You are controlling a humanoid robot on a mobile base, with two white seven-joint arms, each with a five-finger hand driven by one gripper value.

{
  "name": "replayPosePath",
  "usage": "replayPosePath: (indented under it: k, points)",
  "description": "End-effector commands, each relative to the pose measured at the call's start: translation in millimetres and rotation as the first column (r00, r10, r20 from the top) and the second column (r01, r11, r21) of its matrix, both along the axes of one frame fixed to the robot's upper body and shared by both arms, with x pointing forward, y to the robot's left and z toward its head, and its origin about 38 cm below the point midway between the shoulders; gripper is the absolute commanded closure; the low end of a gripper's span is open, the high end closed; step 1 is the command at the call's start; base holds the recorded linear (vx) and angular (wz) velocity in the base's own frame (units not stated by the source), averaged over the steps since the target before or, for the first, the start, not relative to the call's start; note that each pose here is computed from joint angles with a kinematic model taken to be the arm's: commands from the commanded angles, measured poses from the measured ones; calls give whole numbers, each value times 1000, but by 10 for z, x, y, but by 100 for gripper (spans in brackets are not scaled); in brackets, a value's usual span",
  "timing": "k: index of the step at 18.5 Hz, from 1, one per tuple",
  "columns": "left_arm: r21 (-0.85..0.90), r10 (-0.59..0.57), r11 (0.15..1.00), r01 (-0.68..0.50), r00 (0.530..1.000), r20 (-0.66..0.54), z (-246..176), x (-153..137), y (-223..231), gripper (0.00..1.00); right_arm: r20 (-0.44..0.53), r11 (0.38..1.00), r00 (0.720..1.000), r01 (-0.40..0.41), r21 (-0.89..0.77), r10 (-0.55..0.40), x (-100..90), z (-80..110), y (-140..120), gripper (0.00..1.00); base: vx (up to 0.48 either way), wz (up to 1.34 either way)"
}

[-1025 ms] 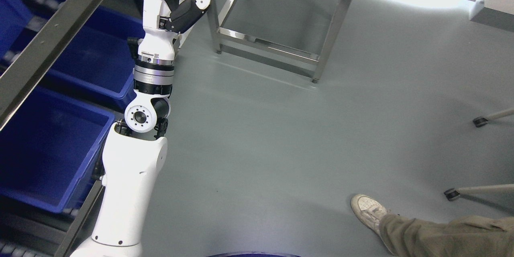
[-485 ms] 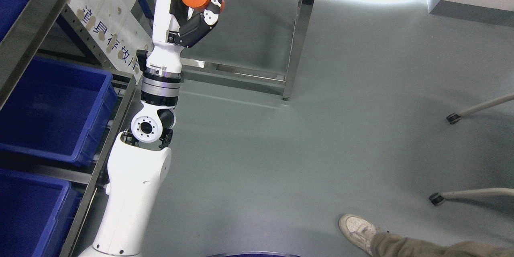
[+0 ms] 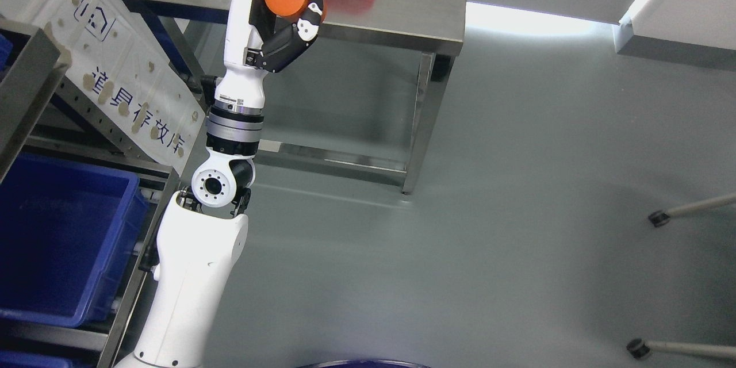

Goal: Grab orange capacitor from left shelf to right desk
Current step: 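Lower the held capacitor into the red tray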

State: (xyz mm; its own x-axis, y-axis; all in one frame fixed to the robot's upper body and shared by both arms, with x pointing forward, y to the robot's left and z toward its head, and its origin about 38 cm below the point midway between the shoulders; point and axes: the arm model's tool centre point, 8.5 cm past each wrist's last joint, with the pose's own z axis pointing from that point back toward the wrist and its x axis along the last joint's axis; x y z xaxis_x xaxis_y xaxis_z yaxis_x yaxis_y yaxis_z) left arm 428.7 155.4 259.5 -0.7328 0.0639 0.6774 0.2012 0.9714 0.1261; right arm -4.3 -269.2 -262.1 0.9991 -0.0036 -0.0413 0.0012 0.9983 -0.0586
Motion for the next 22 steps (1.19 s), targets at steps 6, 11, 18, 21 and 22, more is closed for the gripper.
replayPosePath:
  k: [6, 11, 18, 21, 22]
  points:
    - [24, -11, 1000, 11, 1000, -1, -8, -4, -19, 96, 36, 1000, 999, 3, -14, -3, 127, 5, -111, 0, 468, 173]
    - [71, -39, 996, 48, 991, -126, -205, 59, -207, 96, 36, 1000, 999, 3, -14, -3, 127, 5, -111, 0, 413, 120]
    - [134, -70, 985, 110, 959, -276, -615, 108, -455, 95, 36, 1000, 999, 3, -14, -3, 127, 5, -111, 0, 300, -23]
    - [152, -55, 982, 111, 942, -332, -784, 167, -458, 95, 36, 1000, 999, 3, -14, -3, 127, 5, -111, 0, 155, -68]
    - [155, -44, 982, 104, 937, -346, -829, 201, -428, 95, 34, 1000, 999, 3, -14, -3, 126, 5, -111, 0, 63, -50]
